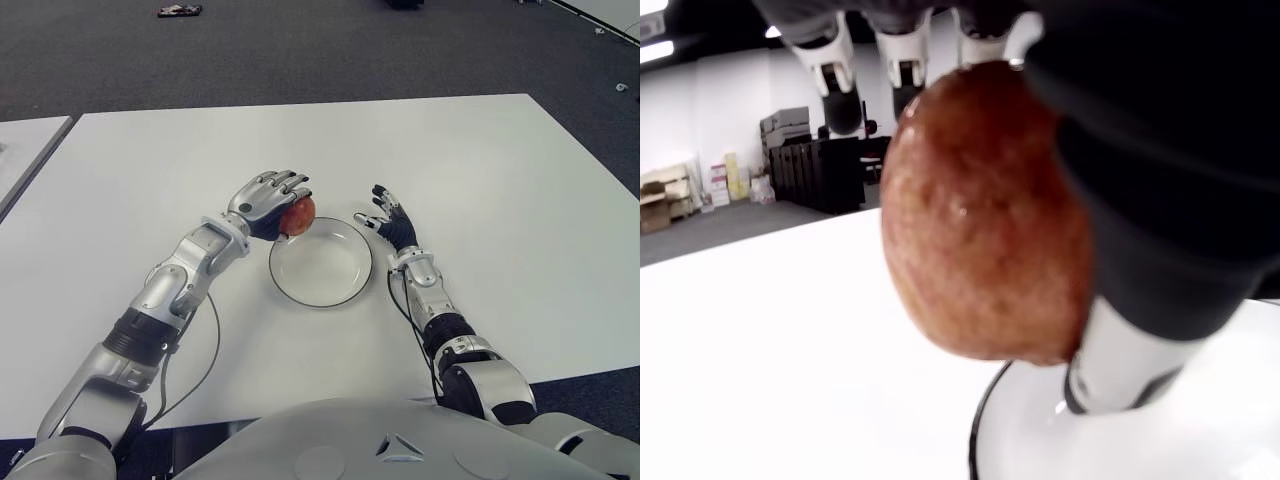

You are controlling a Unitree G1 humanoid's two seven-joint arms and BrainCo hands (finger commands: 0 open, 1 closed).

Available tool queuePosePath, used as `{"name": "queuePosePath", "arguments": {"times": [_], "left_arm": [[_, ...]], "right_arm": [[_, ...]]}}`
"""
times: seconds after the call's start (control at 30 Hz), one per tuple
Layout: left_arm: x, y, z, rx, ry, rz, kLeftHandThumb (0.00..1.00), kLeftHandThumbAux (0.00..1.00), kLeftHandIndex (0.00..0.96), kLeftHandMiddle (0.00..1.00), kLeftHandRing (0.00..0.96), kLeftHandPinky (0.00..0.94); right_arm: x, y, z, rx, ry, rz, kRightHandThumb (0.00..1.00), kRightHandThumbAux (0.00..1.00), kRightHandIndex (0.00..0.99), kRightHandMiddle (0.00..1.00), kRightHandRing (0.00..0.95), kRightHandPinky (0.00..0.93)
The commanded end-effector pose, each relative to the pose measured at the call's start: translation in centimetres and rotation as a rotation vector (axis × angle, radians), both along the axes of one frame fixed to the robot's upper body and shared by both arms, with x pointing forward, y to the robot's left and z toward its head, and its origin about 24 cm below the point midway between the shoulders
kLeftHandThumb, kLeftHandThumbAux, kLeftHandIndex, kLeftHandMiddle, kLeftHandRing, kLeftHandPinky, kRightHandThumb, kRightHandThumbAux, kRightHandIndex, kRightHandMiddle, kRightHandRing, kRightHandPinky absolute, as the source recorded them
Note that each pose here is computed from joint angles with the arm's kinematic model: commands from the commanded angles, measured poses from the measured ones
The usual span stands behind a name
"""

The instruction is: Put the apples into the plate.

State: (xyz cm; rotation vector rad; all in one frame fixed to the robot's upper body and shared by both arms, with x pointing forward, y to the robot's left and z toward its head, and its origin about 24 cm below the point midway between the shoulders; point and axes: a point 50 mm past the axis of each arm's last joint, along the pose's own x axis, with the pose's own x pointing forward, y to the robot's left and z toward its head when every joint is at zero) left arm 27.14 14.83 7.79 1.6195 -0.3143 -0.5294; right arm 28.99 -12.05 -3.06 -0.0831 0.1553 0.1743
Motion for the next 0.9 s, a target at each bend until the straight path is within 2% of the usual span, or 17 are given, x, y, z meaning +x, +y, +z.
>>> {"name": "queuePosePath", "arguments": {"times": [0.03, 0.37, 0.6, 0.67, 0.77, 0.9], "left_arm": [[-0.25, -0.29, -0.18, 0.019, -0.019, -0.024, 0.162, 0.056, 0.000, 0.000, 0.000, 0.000], [-0.35, -0.46, 0.13, 0.056, -0.029, -0.091, 0.213, 0.051, 0.000, 0.000, 0.000, 0.000], [-0.13, -0.31, 0.43, 0.052, -0.004, -0.105, 0.221, 0.054, 0.000, 0.000, 0.000, 0.000], [-0.07, -0.27, 0.50, -0.007, 0.028, -0.090, 0.216, 0.059, 0.000, 0.000, 0.000, 0.000], [0.10, -0.22, 0.55, -0.223, 0.141, -0.047, 0.200, 0.082, 0.000, 0.000, 0.000, 0.000], [0.12, 0.00, 0.11, -0.389, 0.252, -0.025, 0.149, 0.146, 0.000, 0.000, 0.000, 0.000]], "right_arm": [[-2.22, -0.22, -2.97, -0.014, 0.164, -0.002, 0.076, 0.696, 0.000, 0.018, 0.053, 0.119], [-2.20, 0.02, -3.04, -0.012, 0.169, 0.000, 0.078, 0.698, 0.000, 0.021, 0.054, 0.123], [-2.23, 0.19, -3.04, -0.005, 0.167, -0.002, 0.077, 0.695, 0.005, 0.021, 0.050, 0.112], [-2.25, 0.23, -3.05, -0.004, 0.167, -0.002, 0.077, 0.693, 0.006, 0.020, 0.048, 0.107], [-2.28, 0.22, -3.09, -0.005, 0.168, -0.003, 0.080, 0.694, 0.007, 0.021, 0.050, 0.118], [-2.29, 0.19, -3.08, -0.007, 0.165, -0.004, 0.085, 0.697, 0.006, 0.021, 0.052, 0.119]]}}
